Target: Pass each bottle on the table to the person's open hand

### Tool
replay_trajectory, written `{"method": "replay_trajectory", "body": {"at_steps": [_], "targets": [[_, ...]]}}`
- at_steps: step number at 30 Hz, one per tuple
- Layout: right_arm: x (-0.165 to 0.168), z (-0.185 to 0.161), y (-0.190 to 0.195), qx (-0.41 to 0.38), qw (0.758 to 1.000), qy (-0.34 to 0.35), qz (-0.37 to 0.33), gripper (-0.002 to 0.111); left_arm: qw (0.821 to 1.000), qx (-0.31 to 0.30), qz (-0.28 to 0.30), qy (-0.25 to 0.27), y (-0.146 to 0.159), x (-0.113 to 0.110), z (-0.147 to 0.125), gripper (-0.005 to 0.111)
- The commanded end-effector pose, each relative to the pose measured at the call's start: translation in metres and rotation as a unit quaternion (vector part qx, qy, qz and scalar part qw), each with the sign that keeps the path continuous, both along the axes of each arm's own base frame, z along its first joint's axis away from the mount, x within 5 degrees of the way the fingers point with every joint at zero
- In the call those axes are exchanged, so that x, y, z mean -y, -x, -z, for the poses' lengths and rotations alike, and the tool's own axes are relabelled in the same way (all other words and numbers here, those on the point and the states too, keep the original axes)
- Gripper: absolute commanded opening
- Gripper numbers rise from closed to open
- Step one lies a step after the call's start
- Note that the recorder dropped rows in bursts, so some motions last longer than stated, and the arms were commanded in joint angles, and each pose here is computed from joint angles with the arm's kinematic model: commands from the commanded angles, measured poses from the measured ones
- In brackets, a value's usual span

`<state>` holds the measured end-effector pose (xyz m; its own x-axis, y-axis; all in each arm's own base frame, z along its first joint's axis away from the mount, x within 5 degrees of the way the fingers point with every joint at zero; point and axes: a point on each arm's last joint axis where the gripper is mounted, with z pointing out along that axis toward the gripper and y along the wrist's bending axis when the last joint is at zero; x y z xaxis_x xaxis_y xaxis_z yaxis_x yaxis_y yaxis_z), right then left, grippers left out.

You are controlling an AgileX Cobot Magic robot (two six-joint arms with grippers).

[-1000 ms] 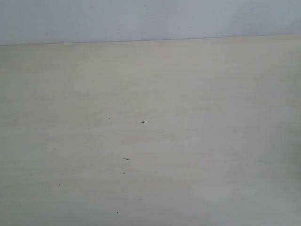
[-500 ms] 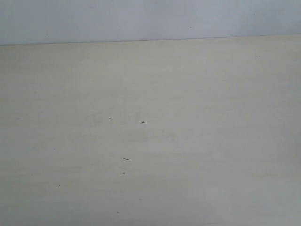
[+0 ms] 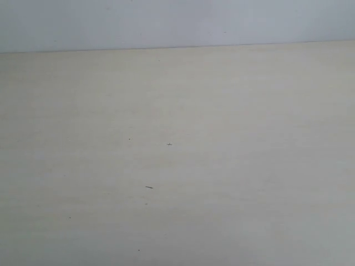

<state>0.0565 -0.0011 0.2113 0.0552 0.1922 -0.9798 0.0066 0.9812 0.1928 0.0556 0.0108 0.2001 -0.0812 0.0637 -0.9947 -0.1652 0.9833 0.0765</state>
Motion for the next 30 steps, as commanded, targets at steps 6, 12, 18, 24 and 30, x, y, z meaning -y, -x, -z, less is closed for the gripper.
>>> {"method": "replay_trajectory", "body": {"at_steps": [6,12,18,24,30], "targets": [[0.0003,0.0010,0.0002,0.001,1.000,0.001,0.002,0.000,1.000,0.006,0.000,0.001,0.0003,0.0001,0.0000,0.010],[0.0003,0.0014,0.0002,-0.001,1.000,0.001,0.003,0.000,1.000,0.006,0.000,0.001,0.0003,0.0001,0.0000,0.010],[0.0003,0.0020,0.0001,-0.004,1.000,0.001,0.003,0.000,1.000,0.006,0.000,0.001,0.0003,0.0001,0.0000,0.010],[0.0003,0.0020,0.0001,-0.004,1.000,0.001,0.003,0.000,1.000,0.006,0.000,0.001,0.0003,0.0001,0.0000,0.010],[0.0003,0.0020,0.0001,-0.004,1.000,0.001,0.003,0.000,1.000,0.006,0.000,0.001,0.0003,0.0001,0.0000,0.010]]}}
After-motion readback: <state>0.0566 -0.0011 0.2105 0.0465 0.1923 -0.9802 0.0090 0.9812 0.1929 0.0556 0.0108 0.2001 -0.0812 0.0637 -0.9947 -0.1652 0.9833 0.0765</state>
